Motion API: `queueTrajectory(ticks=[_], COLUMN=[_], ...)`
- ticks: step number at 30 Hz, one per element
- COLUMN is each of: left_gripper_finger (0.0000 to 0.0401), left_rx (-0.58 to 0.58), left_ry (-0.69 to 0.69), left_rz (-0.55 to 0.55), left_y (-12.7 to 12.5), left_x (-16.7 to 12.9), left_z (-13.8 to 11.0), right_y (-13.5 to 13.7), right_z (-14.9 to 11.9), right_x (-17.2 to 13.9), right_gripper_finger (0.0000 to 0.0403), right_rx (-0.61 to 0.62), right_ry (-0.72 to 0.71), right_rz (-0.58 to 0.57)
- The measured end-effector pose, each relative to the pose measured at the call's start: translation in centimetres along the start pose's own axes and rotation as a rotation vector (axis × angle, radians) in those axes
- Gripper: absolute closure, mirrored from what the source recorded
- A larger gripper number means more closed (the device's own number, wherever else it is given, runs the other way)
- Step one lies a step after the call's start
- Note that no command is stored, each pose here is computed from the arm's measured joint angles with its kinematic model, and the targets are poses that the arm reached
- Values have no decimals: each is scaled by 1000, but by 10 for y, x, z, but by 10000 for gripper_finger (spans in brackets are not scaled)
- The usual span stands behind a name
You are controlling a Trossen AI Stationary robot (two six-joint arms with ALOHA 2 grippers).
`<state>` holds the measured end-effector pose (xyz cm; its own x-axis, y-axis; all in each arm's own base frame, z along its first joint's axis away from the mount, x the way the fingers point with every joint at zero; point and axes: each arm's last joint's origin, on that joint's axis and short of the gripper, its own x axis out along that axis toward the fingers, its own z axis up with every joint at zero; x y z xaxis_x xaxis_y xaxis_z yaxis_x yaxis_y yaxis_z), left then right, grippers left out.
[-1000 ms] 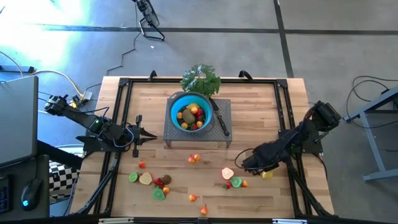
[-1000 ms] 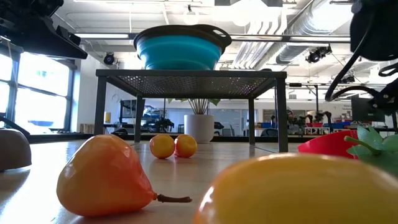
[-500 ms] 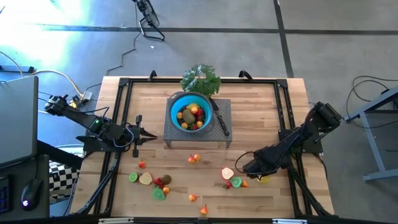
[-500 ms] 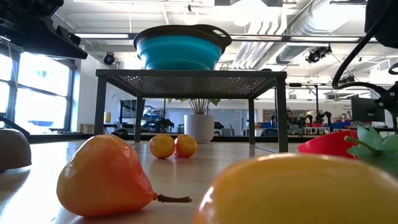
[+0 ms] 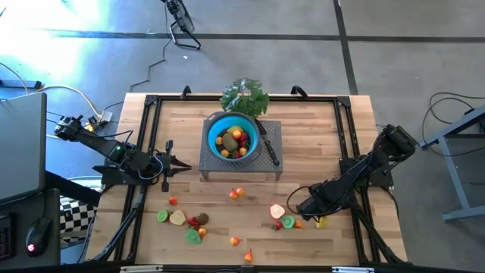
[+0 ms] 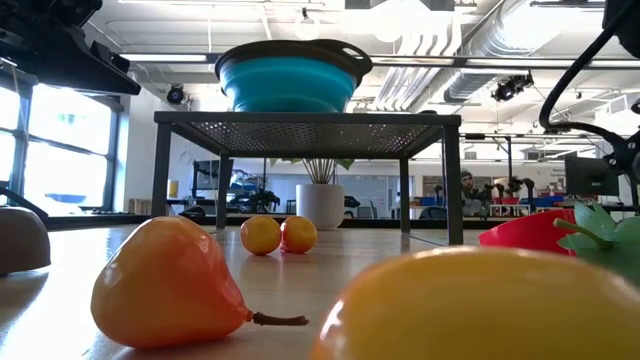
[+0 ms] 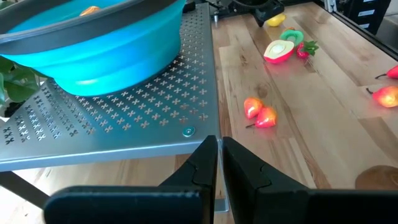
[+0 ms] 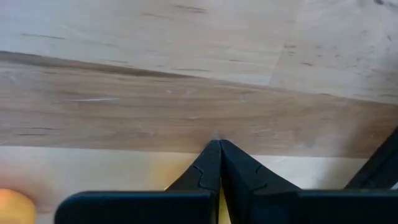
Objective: Pick & Place Fruit
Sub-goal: Put the lemon into the blue strainer bowl on the shelf
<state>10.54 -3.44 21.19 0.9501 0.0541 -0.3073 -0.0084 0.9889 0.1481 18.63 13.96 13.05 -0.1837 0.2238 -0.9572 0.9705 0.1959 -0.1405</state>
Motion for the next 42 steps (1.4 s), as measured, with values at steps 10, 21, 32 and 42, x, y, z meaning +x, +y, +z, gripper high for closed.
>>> queueTrajectory(ticks=[10, 21, 32, 42], left_gripper_finger=[379, 379, 379, 379], left_rx=[0, -1, -1, -36], left_ry=[0, 0, 0, -1], left_rz=[0, 0, 0, 0], left_y=[0, 0, 0, 0], left_x=[0, 0, 0, 0], left_z=[0, 0, 0, 0], right_y=[-6, -12, -18, -5], right_z=[9, 21, 12, -19], right_x=[-2, -15, -66, -116], right_gripper_finger=[400, 400, 400, 400], right_rx=[37, 66, 57, 37], right_ry=[-89, -254, -308, -152], right_rz=[-54, -5, 108, 225])
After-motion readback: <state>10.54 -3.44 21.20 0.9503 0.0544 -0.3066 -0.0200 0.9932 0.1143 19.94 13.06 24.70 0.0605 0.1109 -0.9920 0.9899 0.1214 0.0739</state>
